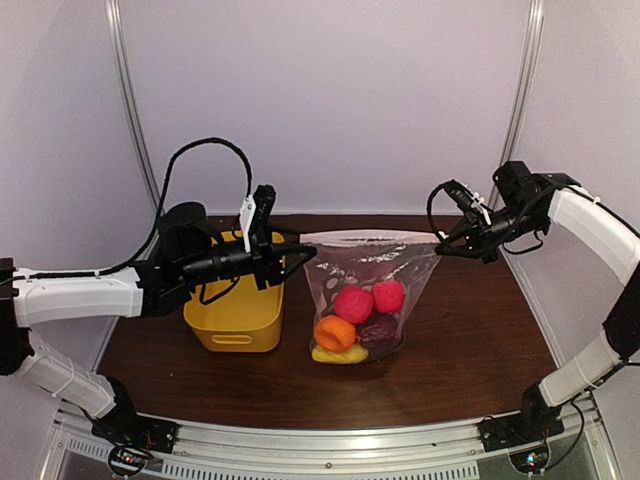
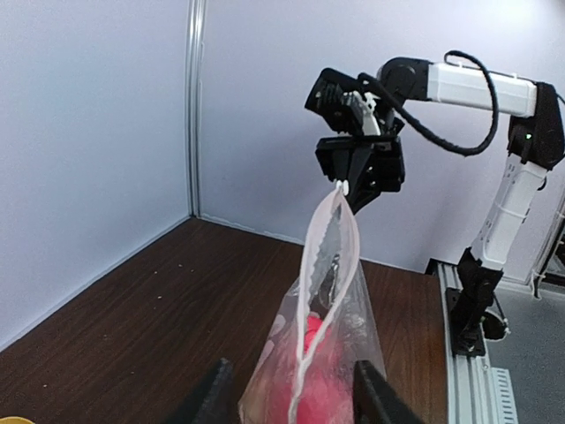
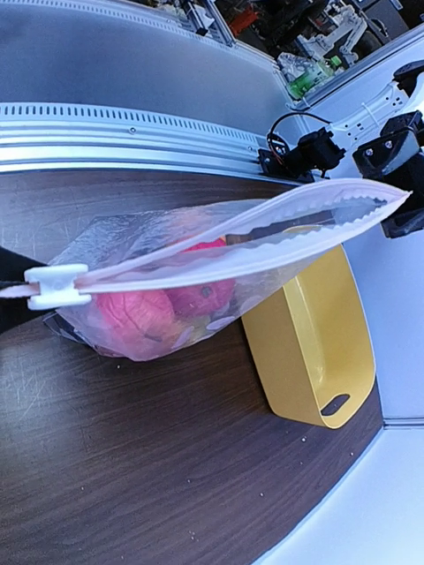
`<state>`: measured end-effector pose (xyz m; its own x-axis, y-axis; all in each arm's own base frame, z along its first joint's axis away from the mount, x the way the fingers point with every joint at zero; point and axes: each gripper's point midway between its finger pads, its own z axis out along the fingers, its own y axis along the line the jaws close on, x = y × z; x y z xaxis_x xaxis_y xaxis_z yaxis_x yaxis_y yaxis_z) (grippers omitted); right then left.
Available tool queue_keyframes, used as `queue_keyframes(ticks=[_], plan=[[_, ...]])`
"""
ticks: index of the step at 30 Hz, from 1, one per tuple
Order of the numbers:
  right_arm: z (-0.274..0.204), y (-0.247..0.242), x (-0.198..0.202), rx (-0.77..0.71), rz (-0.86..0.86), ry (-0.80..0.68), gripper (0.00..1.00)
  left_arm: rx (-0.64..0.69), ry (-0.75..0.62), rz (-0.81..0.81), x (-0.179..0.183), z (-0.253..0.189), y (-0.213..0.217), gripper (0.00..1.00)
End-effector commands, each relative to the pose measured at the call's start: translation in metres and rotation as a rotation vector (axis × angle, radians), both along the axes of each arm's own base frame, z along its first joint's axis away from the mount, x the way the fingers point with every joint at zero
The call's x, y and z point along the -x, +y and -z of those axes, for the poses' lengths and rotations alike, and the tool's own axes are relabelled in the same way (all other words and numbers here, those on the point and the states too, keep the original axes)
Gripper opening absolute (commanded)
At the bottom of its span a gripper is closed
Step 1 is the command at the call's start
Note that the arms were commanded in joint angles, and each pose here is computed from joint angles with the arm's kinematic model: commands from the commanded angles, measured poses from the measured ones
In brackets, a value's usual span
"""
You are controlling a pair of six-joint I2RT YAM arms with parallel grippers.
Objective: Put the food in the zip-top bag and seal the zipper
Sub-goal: Pass from the left arm to the right, then zip the zipper of the food storage bag.
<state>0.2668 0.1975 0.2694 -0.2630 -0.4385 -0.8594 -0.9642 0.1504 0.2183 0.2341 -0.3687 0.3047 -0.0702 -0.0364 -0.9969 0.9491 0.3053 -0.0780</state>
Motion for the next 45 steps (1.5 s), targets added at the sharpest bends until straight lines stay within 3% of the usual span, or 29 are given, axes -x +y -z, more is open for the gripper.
queue_keyframes(ticks=[1, 7, 16, 21, 29, 38, 45], plan=[[-0.047, 0.001, 0.010, 0.015, 0.066, -0.154, 0.00, 0.021, -0.063, -0.090, -0.009, -0.052, 0.012, 0.58], [-0.081, 0.022, 0.032, 0.029, 0.104, -0.290, 0.00, 0.019, 0.007, 0.095, 0.011, -0.092, -0.048, 0.66], [-0.078, 0.039, 0.045, 0.084, 0.066, -0.271, 0.00, -0.148, 0.063, 0.253, 0.017, -0.067, -0.130, 0.62], [-0.073, 0.039, 0.048, 0.143, 0.064, -0.269, 0.00, -0.161, 0.053, 0.325, 0.025, -0.058, -0.154, 0.61], [-0.081, 0.031, 0.061, 0.272, 0.022, -0.270, 0.00, -0.137, -0.043, 0.365, 0.035, -0.081, -0.161, 0.62], [-0.100, 0.037, 0.048, 0.310, -0.025, -0.323, 0.00, -0.190, -0.204, 0.253, 0.029, -0.105, -0.135, 0.66], [-0.096, 0.053, 0.039, 0.302, -0.040, -0.298, 0.00, -0.229, -0.131, 0.271, 0.020, -0.090, -0.155, 0.65]])
